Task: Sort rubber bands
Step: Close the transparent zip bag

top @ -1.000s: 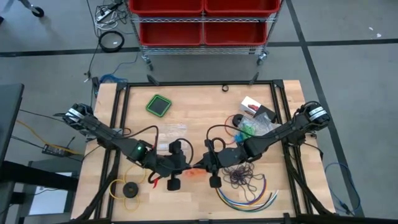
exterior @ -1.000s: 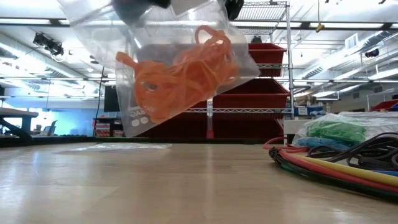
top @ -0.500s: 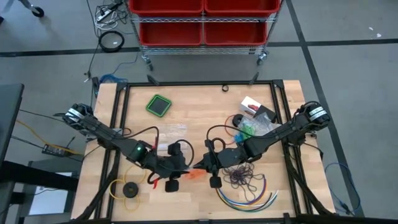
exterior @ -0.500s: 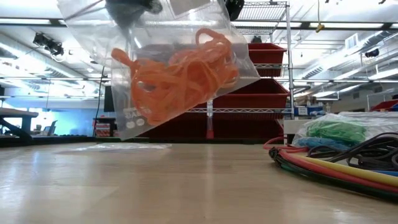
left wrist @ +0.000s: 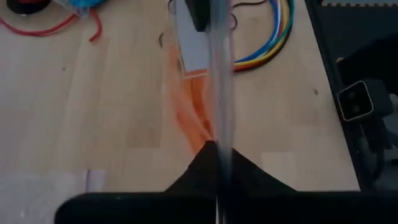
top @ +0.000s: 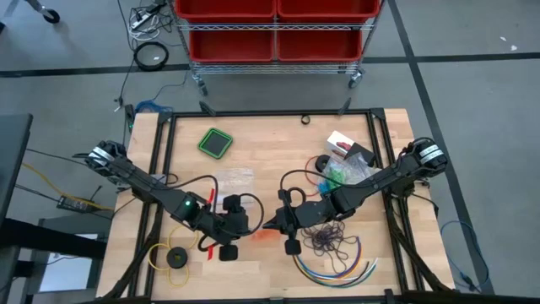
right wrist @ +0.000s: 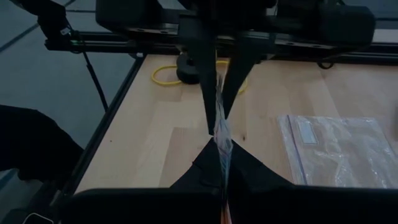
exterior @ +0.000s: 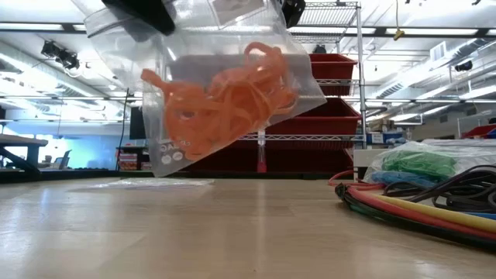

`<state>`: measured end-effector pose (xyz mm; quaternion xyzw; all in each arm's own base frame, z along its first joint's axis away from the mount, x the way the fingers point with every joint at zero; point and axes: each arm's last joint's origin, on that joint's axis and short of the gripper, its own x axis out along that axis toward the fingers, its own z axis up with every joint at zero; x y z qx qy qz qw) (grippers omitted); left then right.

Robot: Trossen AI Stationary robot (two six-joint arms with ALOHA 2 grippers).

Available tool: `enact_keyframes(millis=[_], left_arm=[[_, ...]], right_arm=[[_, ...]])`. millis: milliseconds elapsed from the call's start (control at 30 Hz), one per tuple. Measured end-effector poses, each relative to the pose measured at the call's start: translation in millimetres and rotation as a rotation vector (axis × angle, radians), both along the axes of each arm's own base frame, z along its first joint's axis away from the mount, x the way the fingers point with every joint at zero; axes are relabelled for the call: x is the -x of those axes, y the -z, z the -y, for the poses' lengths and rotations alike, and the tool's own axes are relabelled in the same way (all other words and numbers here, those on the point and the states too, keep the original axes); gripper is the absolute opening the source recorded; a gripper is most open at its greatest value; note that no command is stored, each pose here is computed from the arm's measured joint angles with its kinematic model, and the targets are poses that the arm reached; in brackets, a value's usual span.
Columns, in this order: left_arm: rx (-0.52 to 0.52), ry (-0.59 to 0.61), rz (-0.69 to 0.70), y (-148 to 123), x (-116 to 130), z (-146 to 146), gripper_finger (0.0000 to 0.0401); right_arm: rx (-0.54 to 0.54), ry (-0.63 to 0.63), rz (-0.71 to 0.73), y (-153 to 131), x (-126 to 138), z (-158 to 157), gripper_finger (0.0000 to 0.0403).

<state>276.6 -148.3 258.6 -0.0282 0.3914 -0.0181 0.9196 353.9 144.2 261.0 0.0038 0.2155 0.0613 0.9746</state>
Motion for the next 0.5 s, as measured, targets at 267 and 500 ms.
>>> enact_keyframes(millis=[267, 500], left_arm=[[0.06, 0.01, 0.001, -1.5, -0.6, 1.9, 0.0017], [0.074, -0.009, 0.052, -4.9, -3.8, 3.0, 0.0102]], right_arm=[[-0.001, 0.001, 0.0, 0.1, -0.2, 0.2, 0.0], [-0.003, 0.002, 0.0, 0.0, -0.1, 0.3, 0.0]])
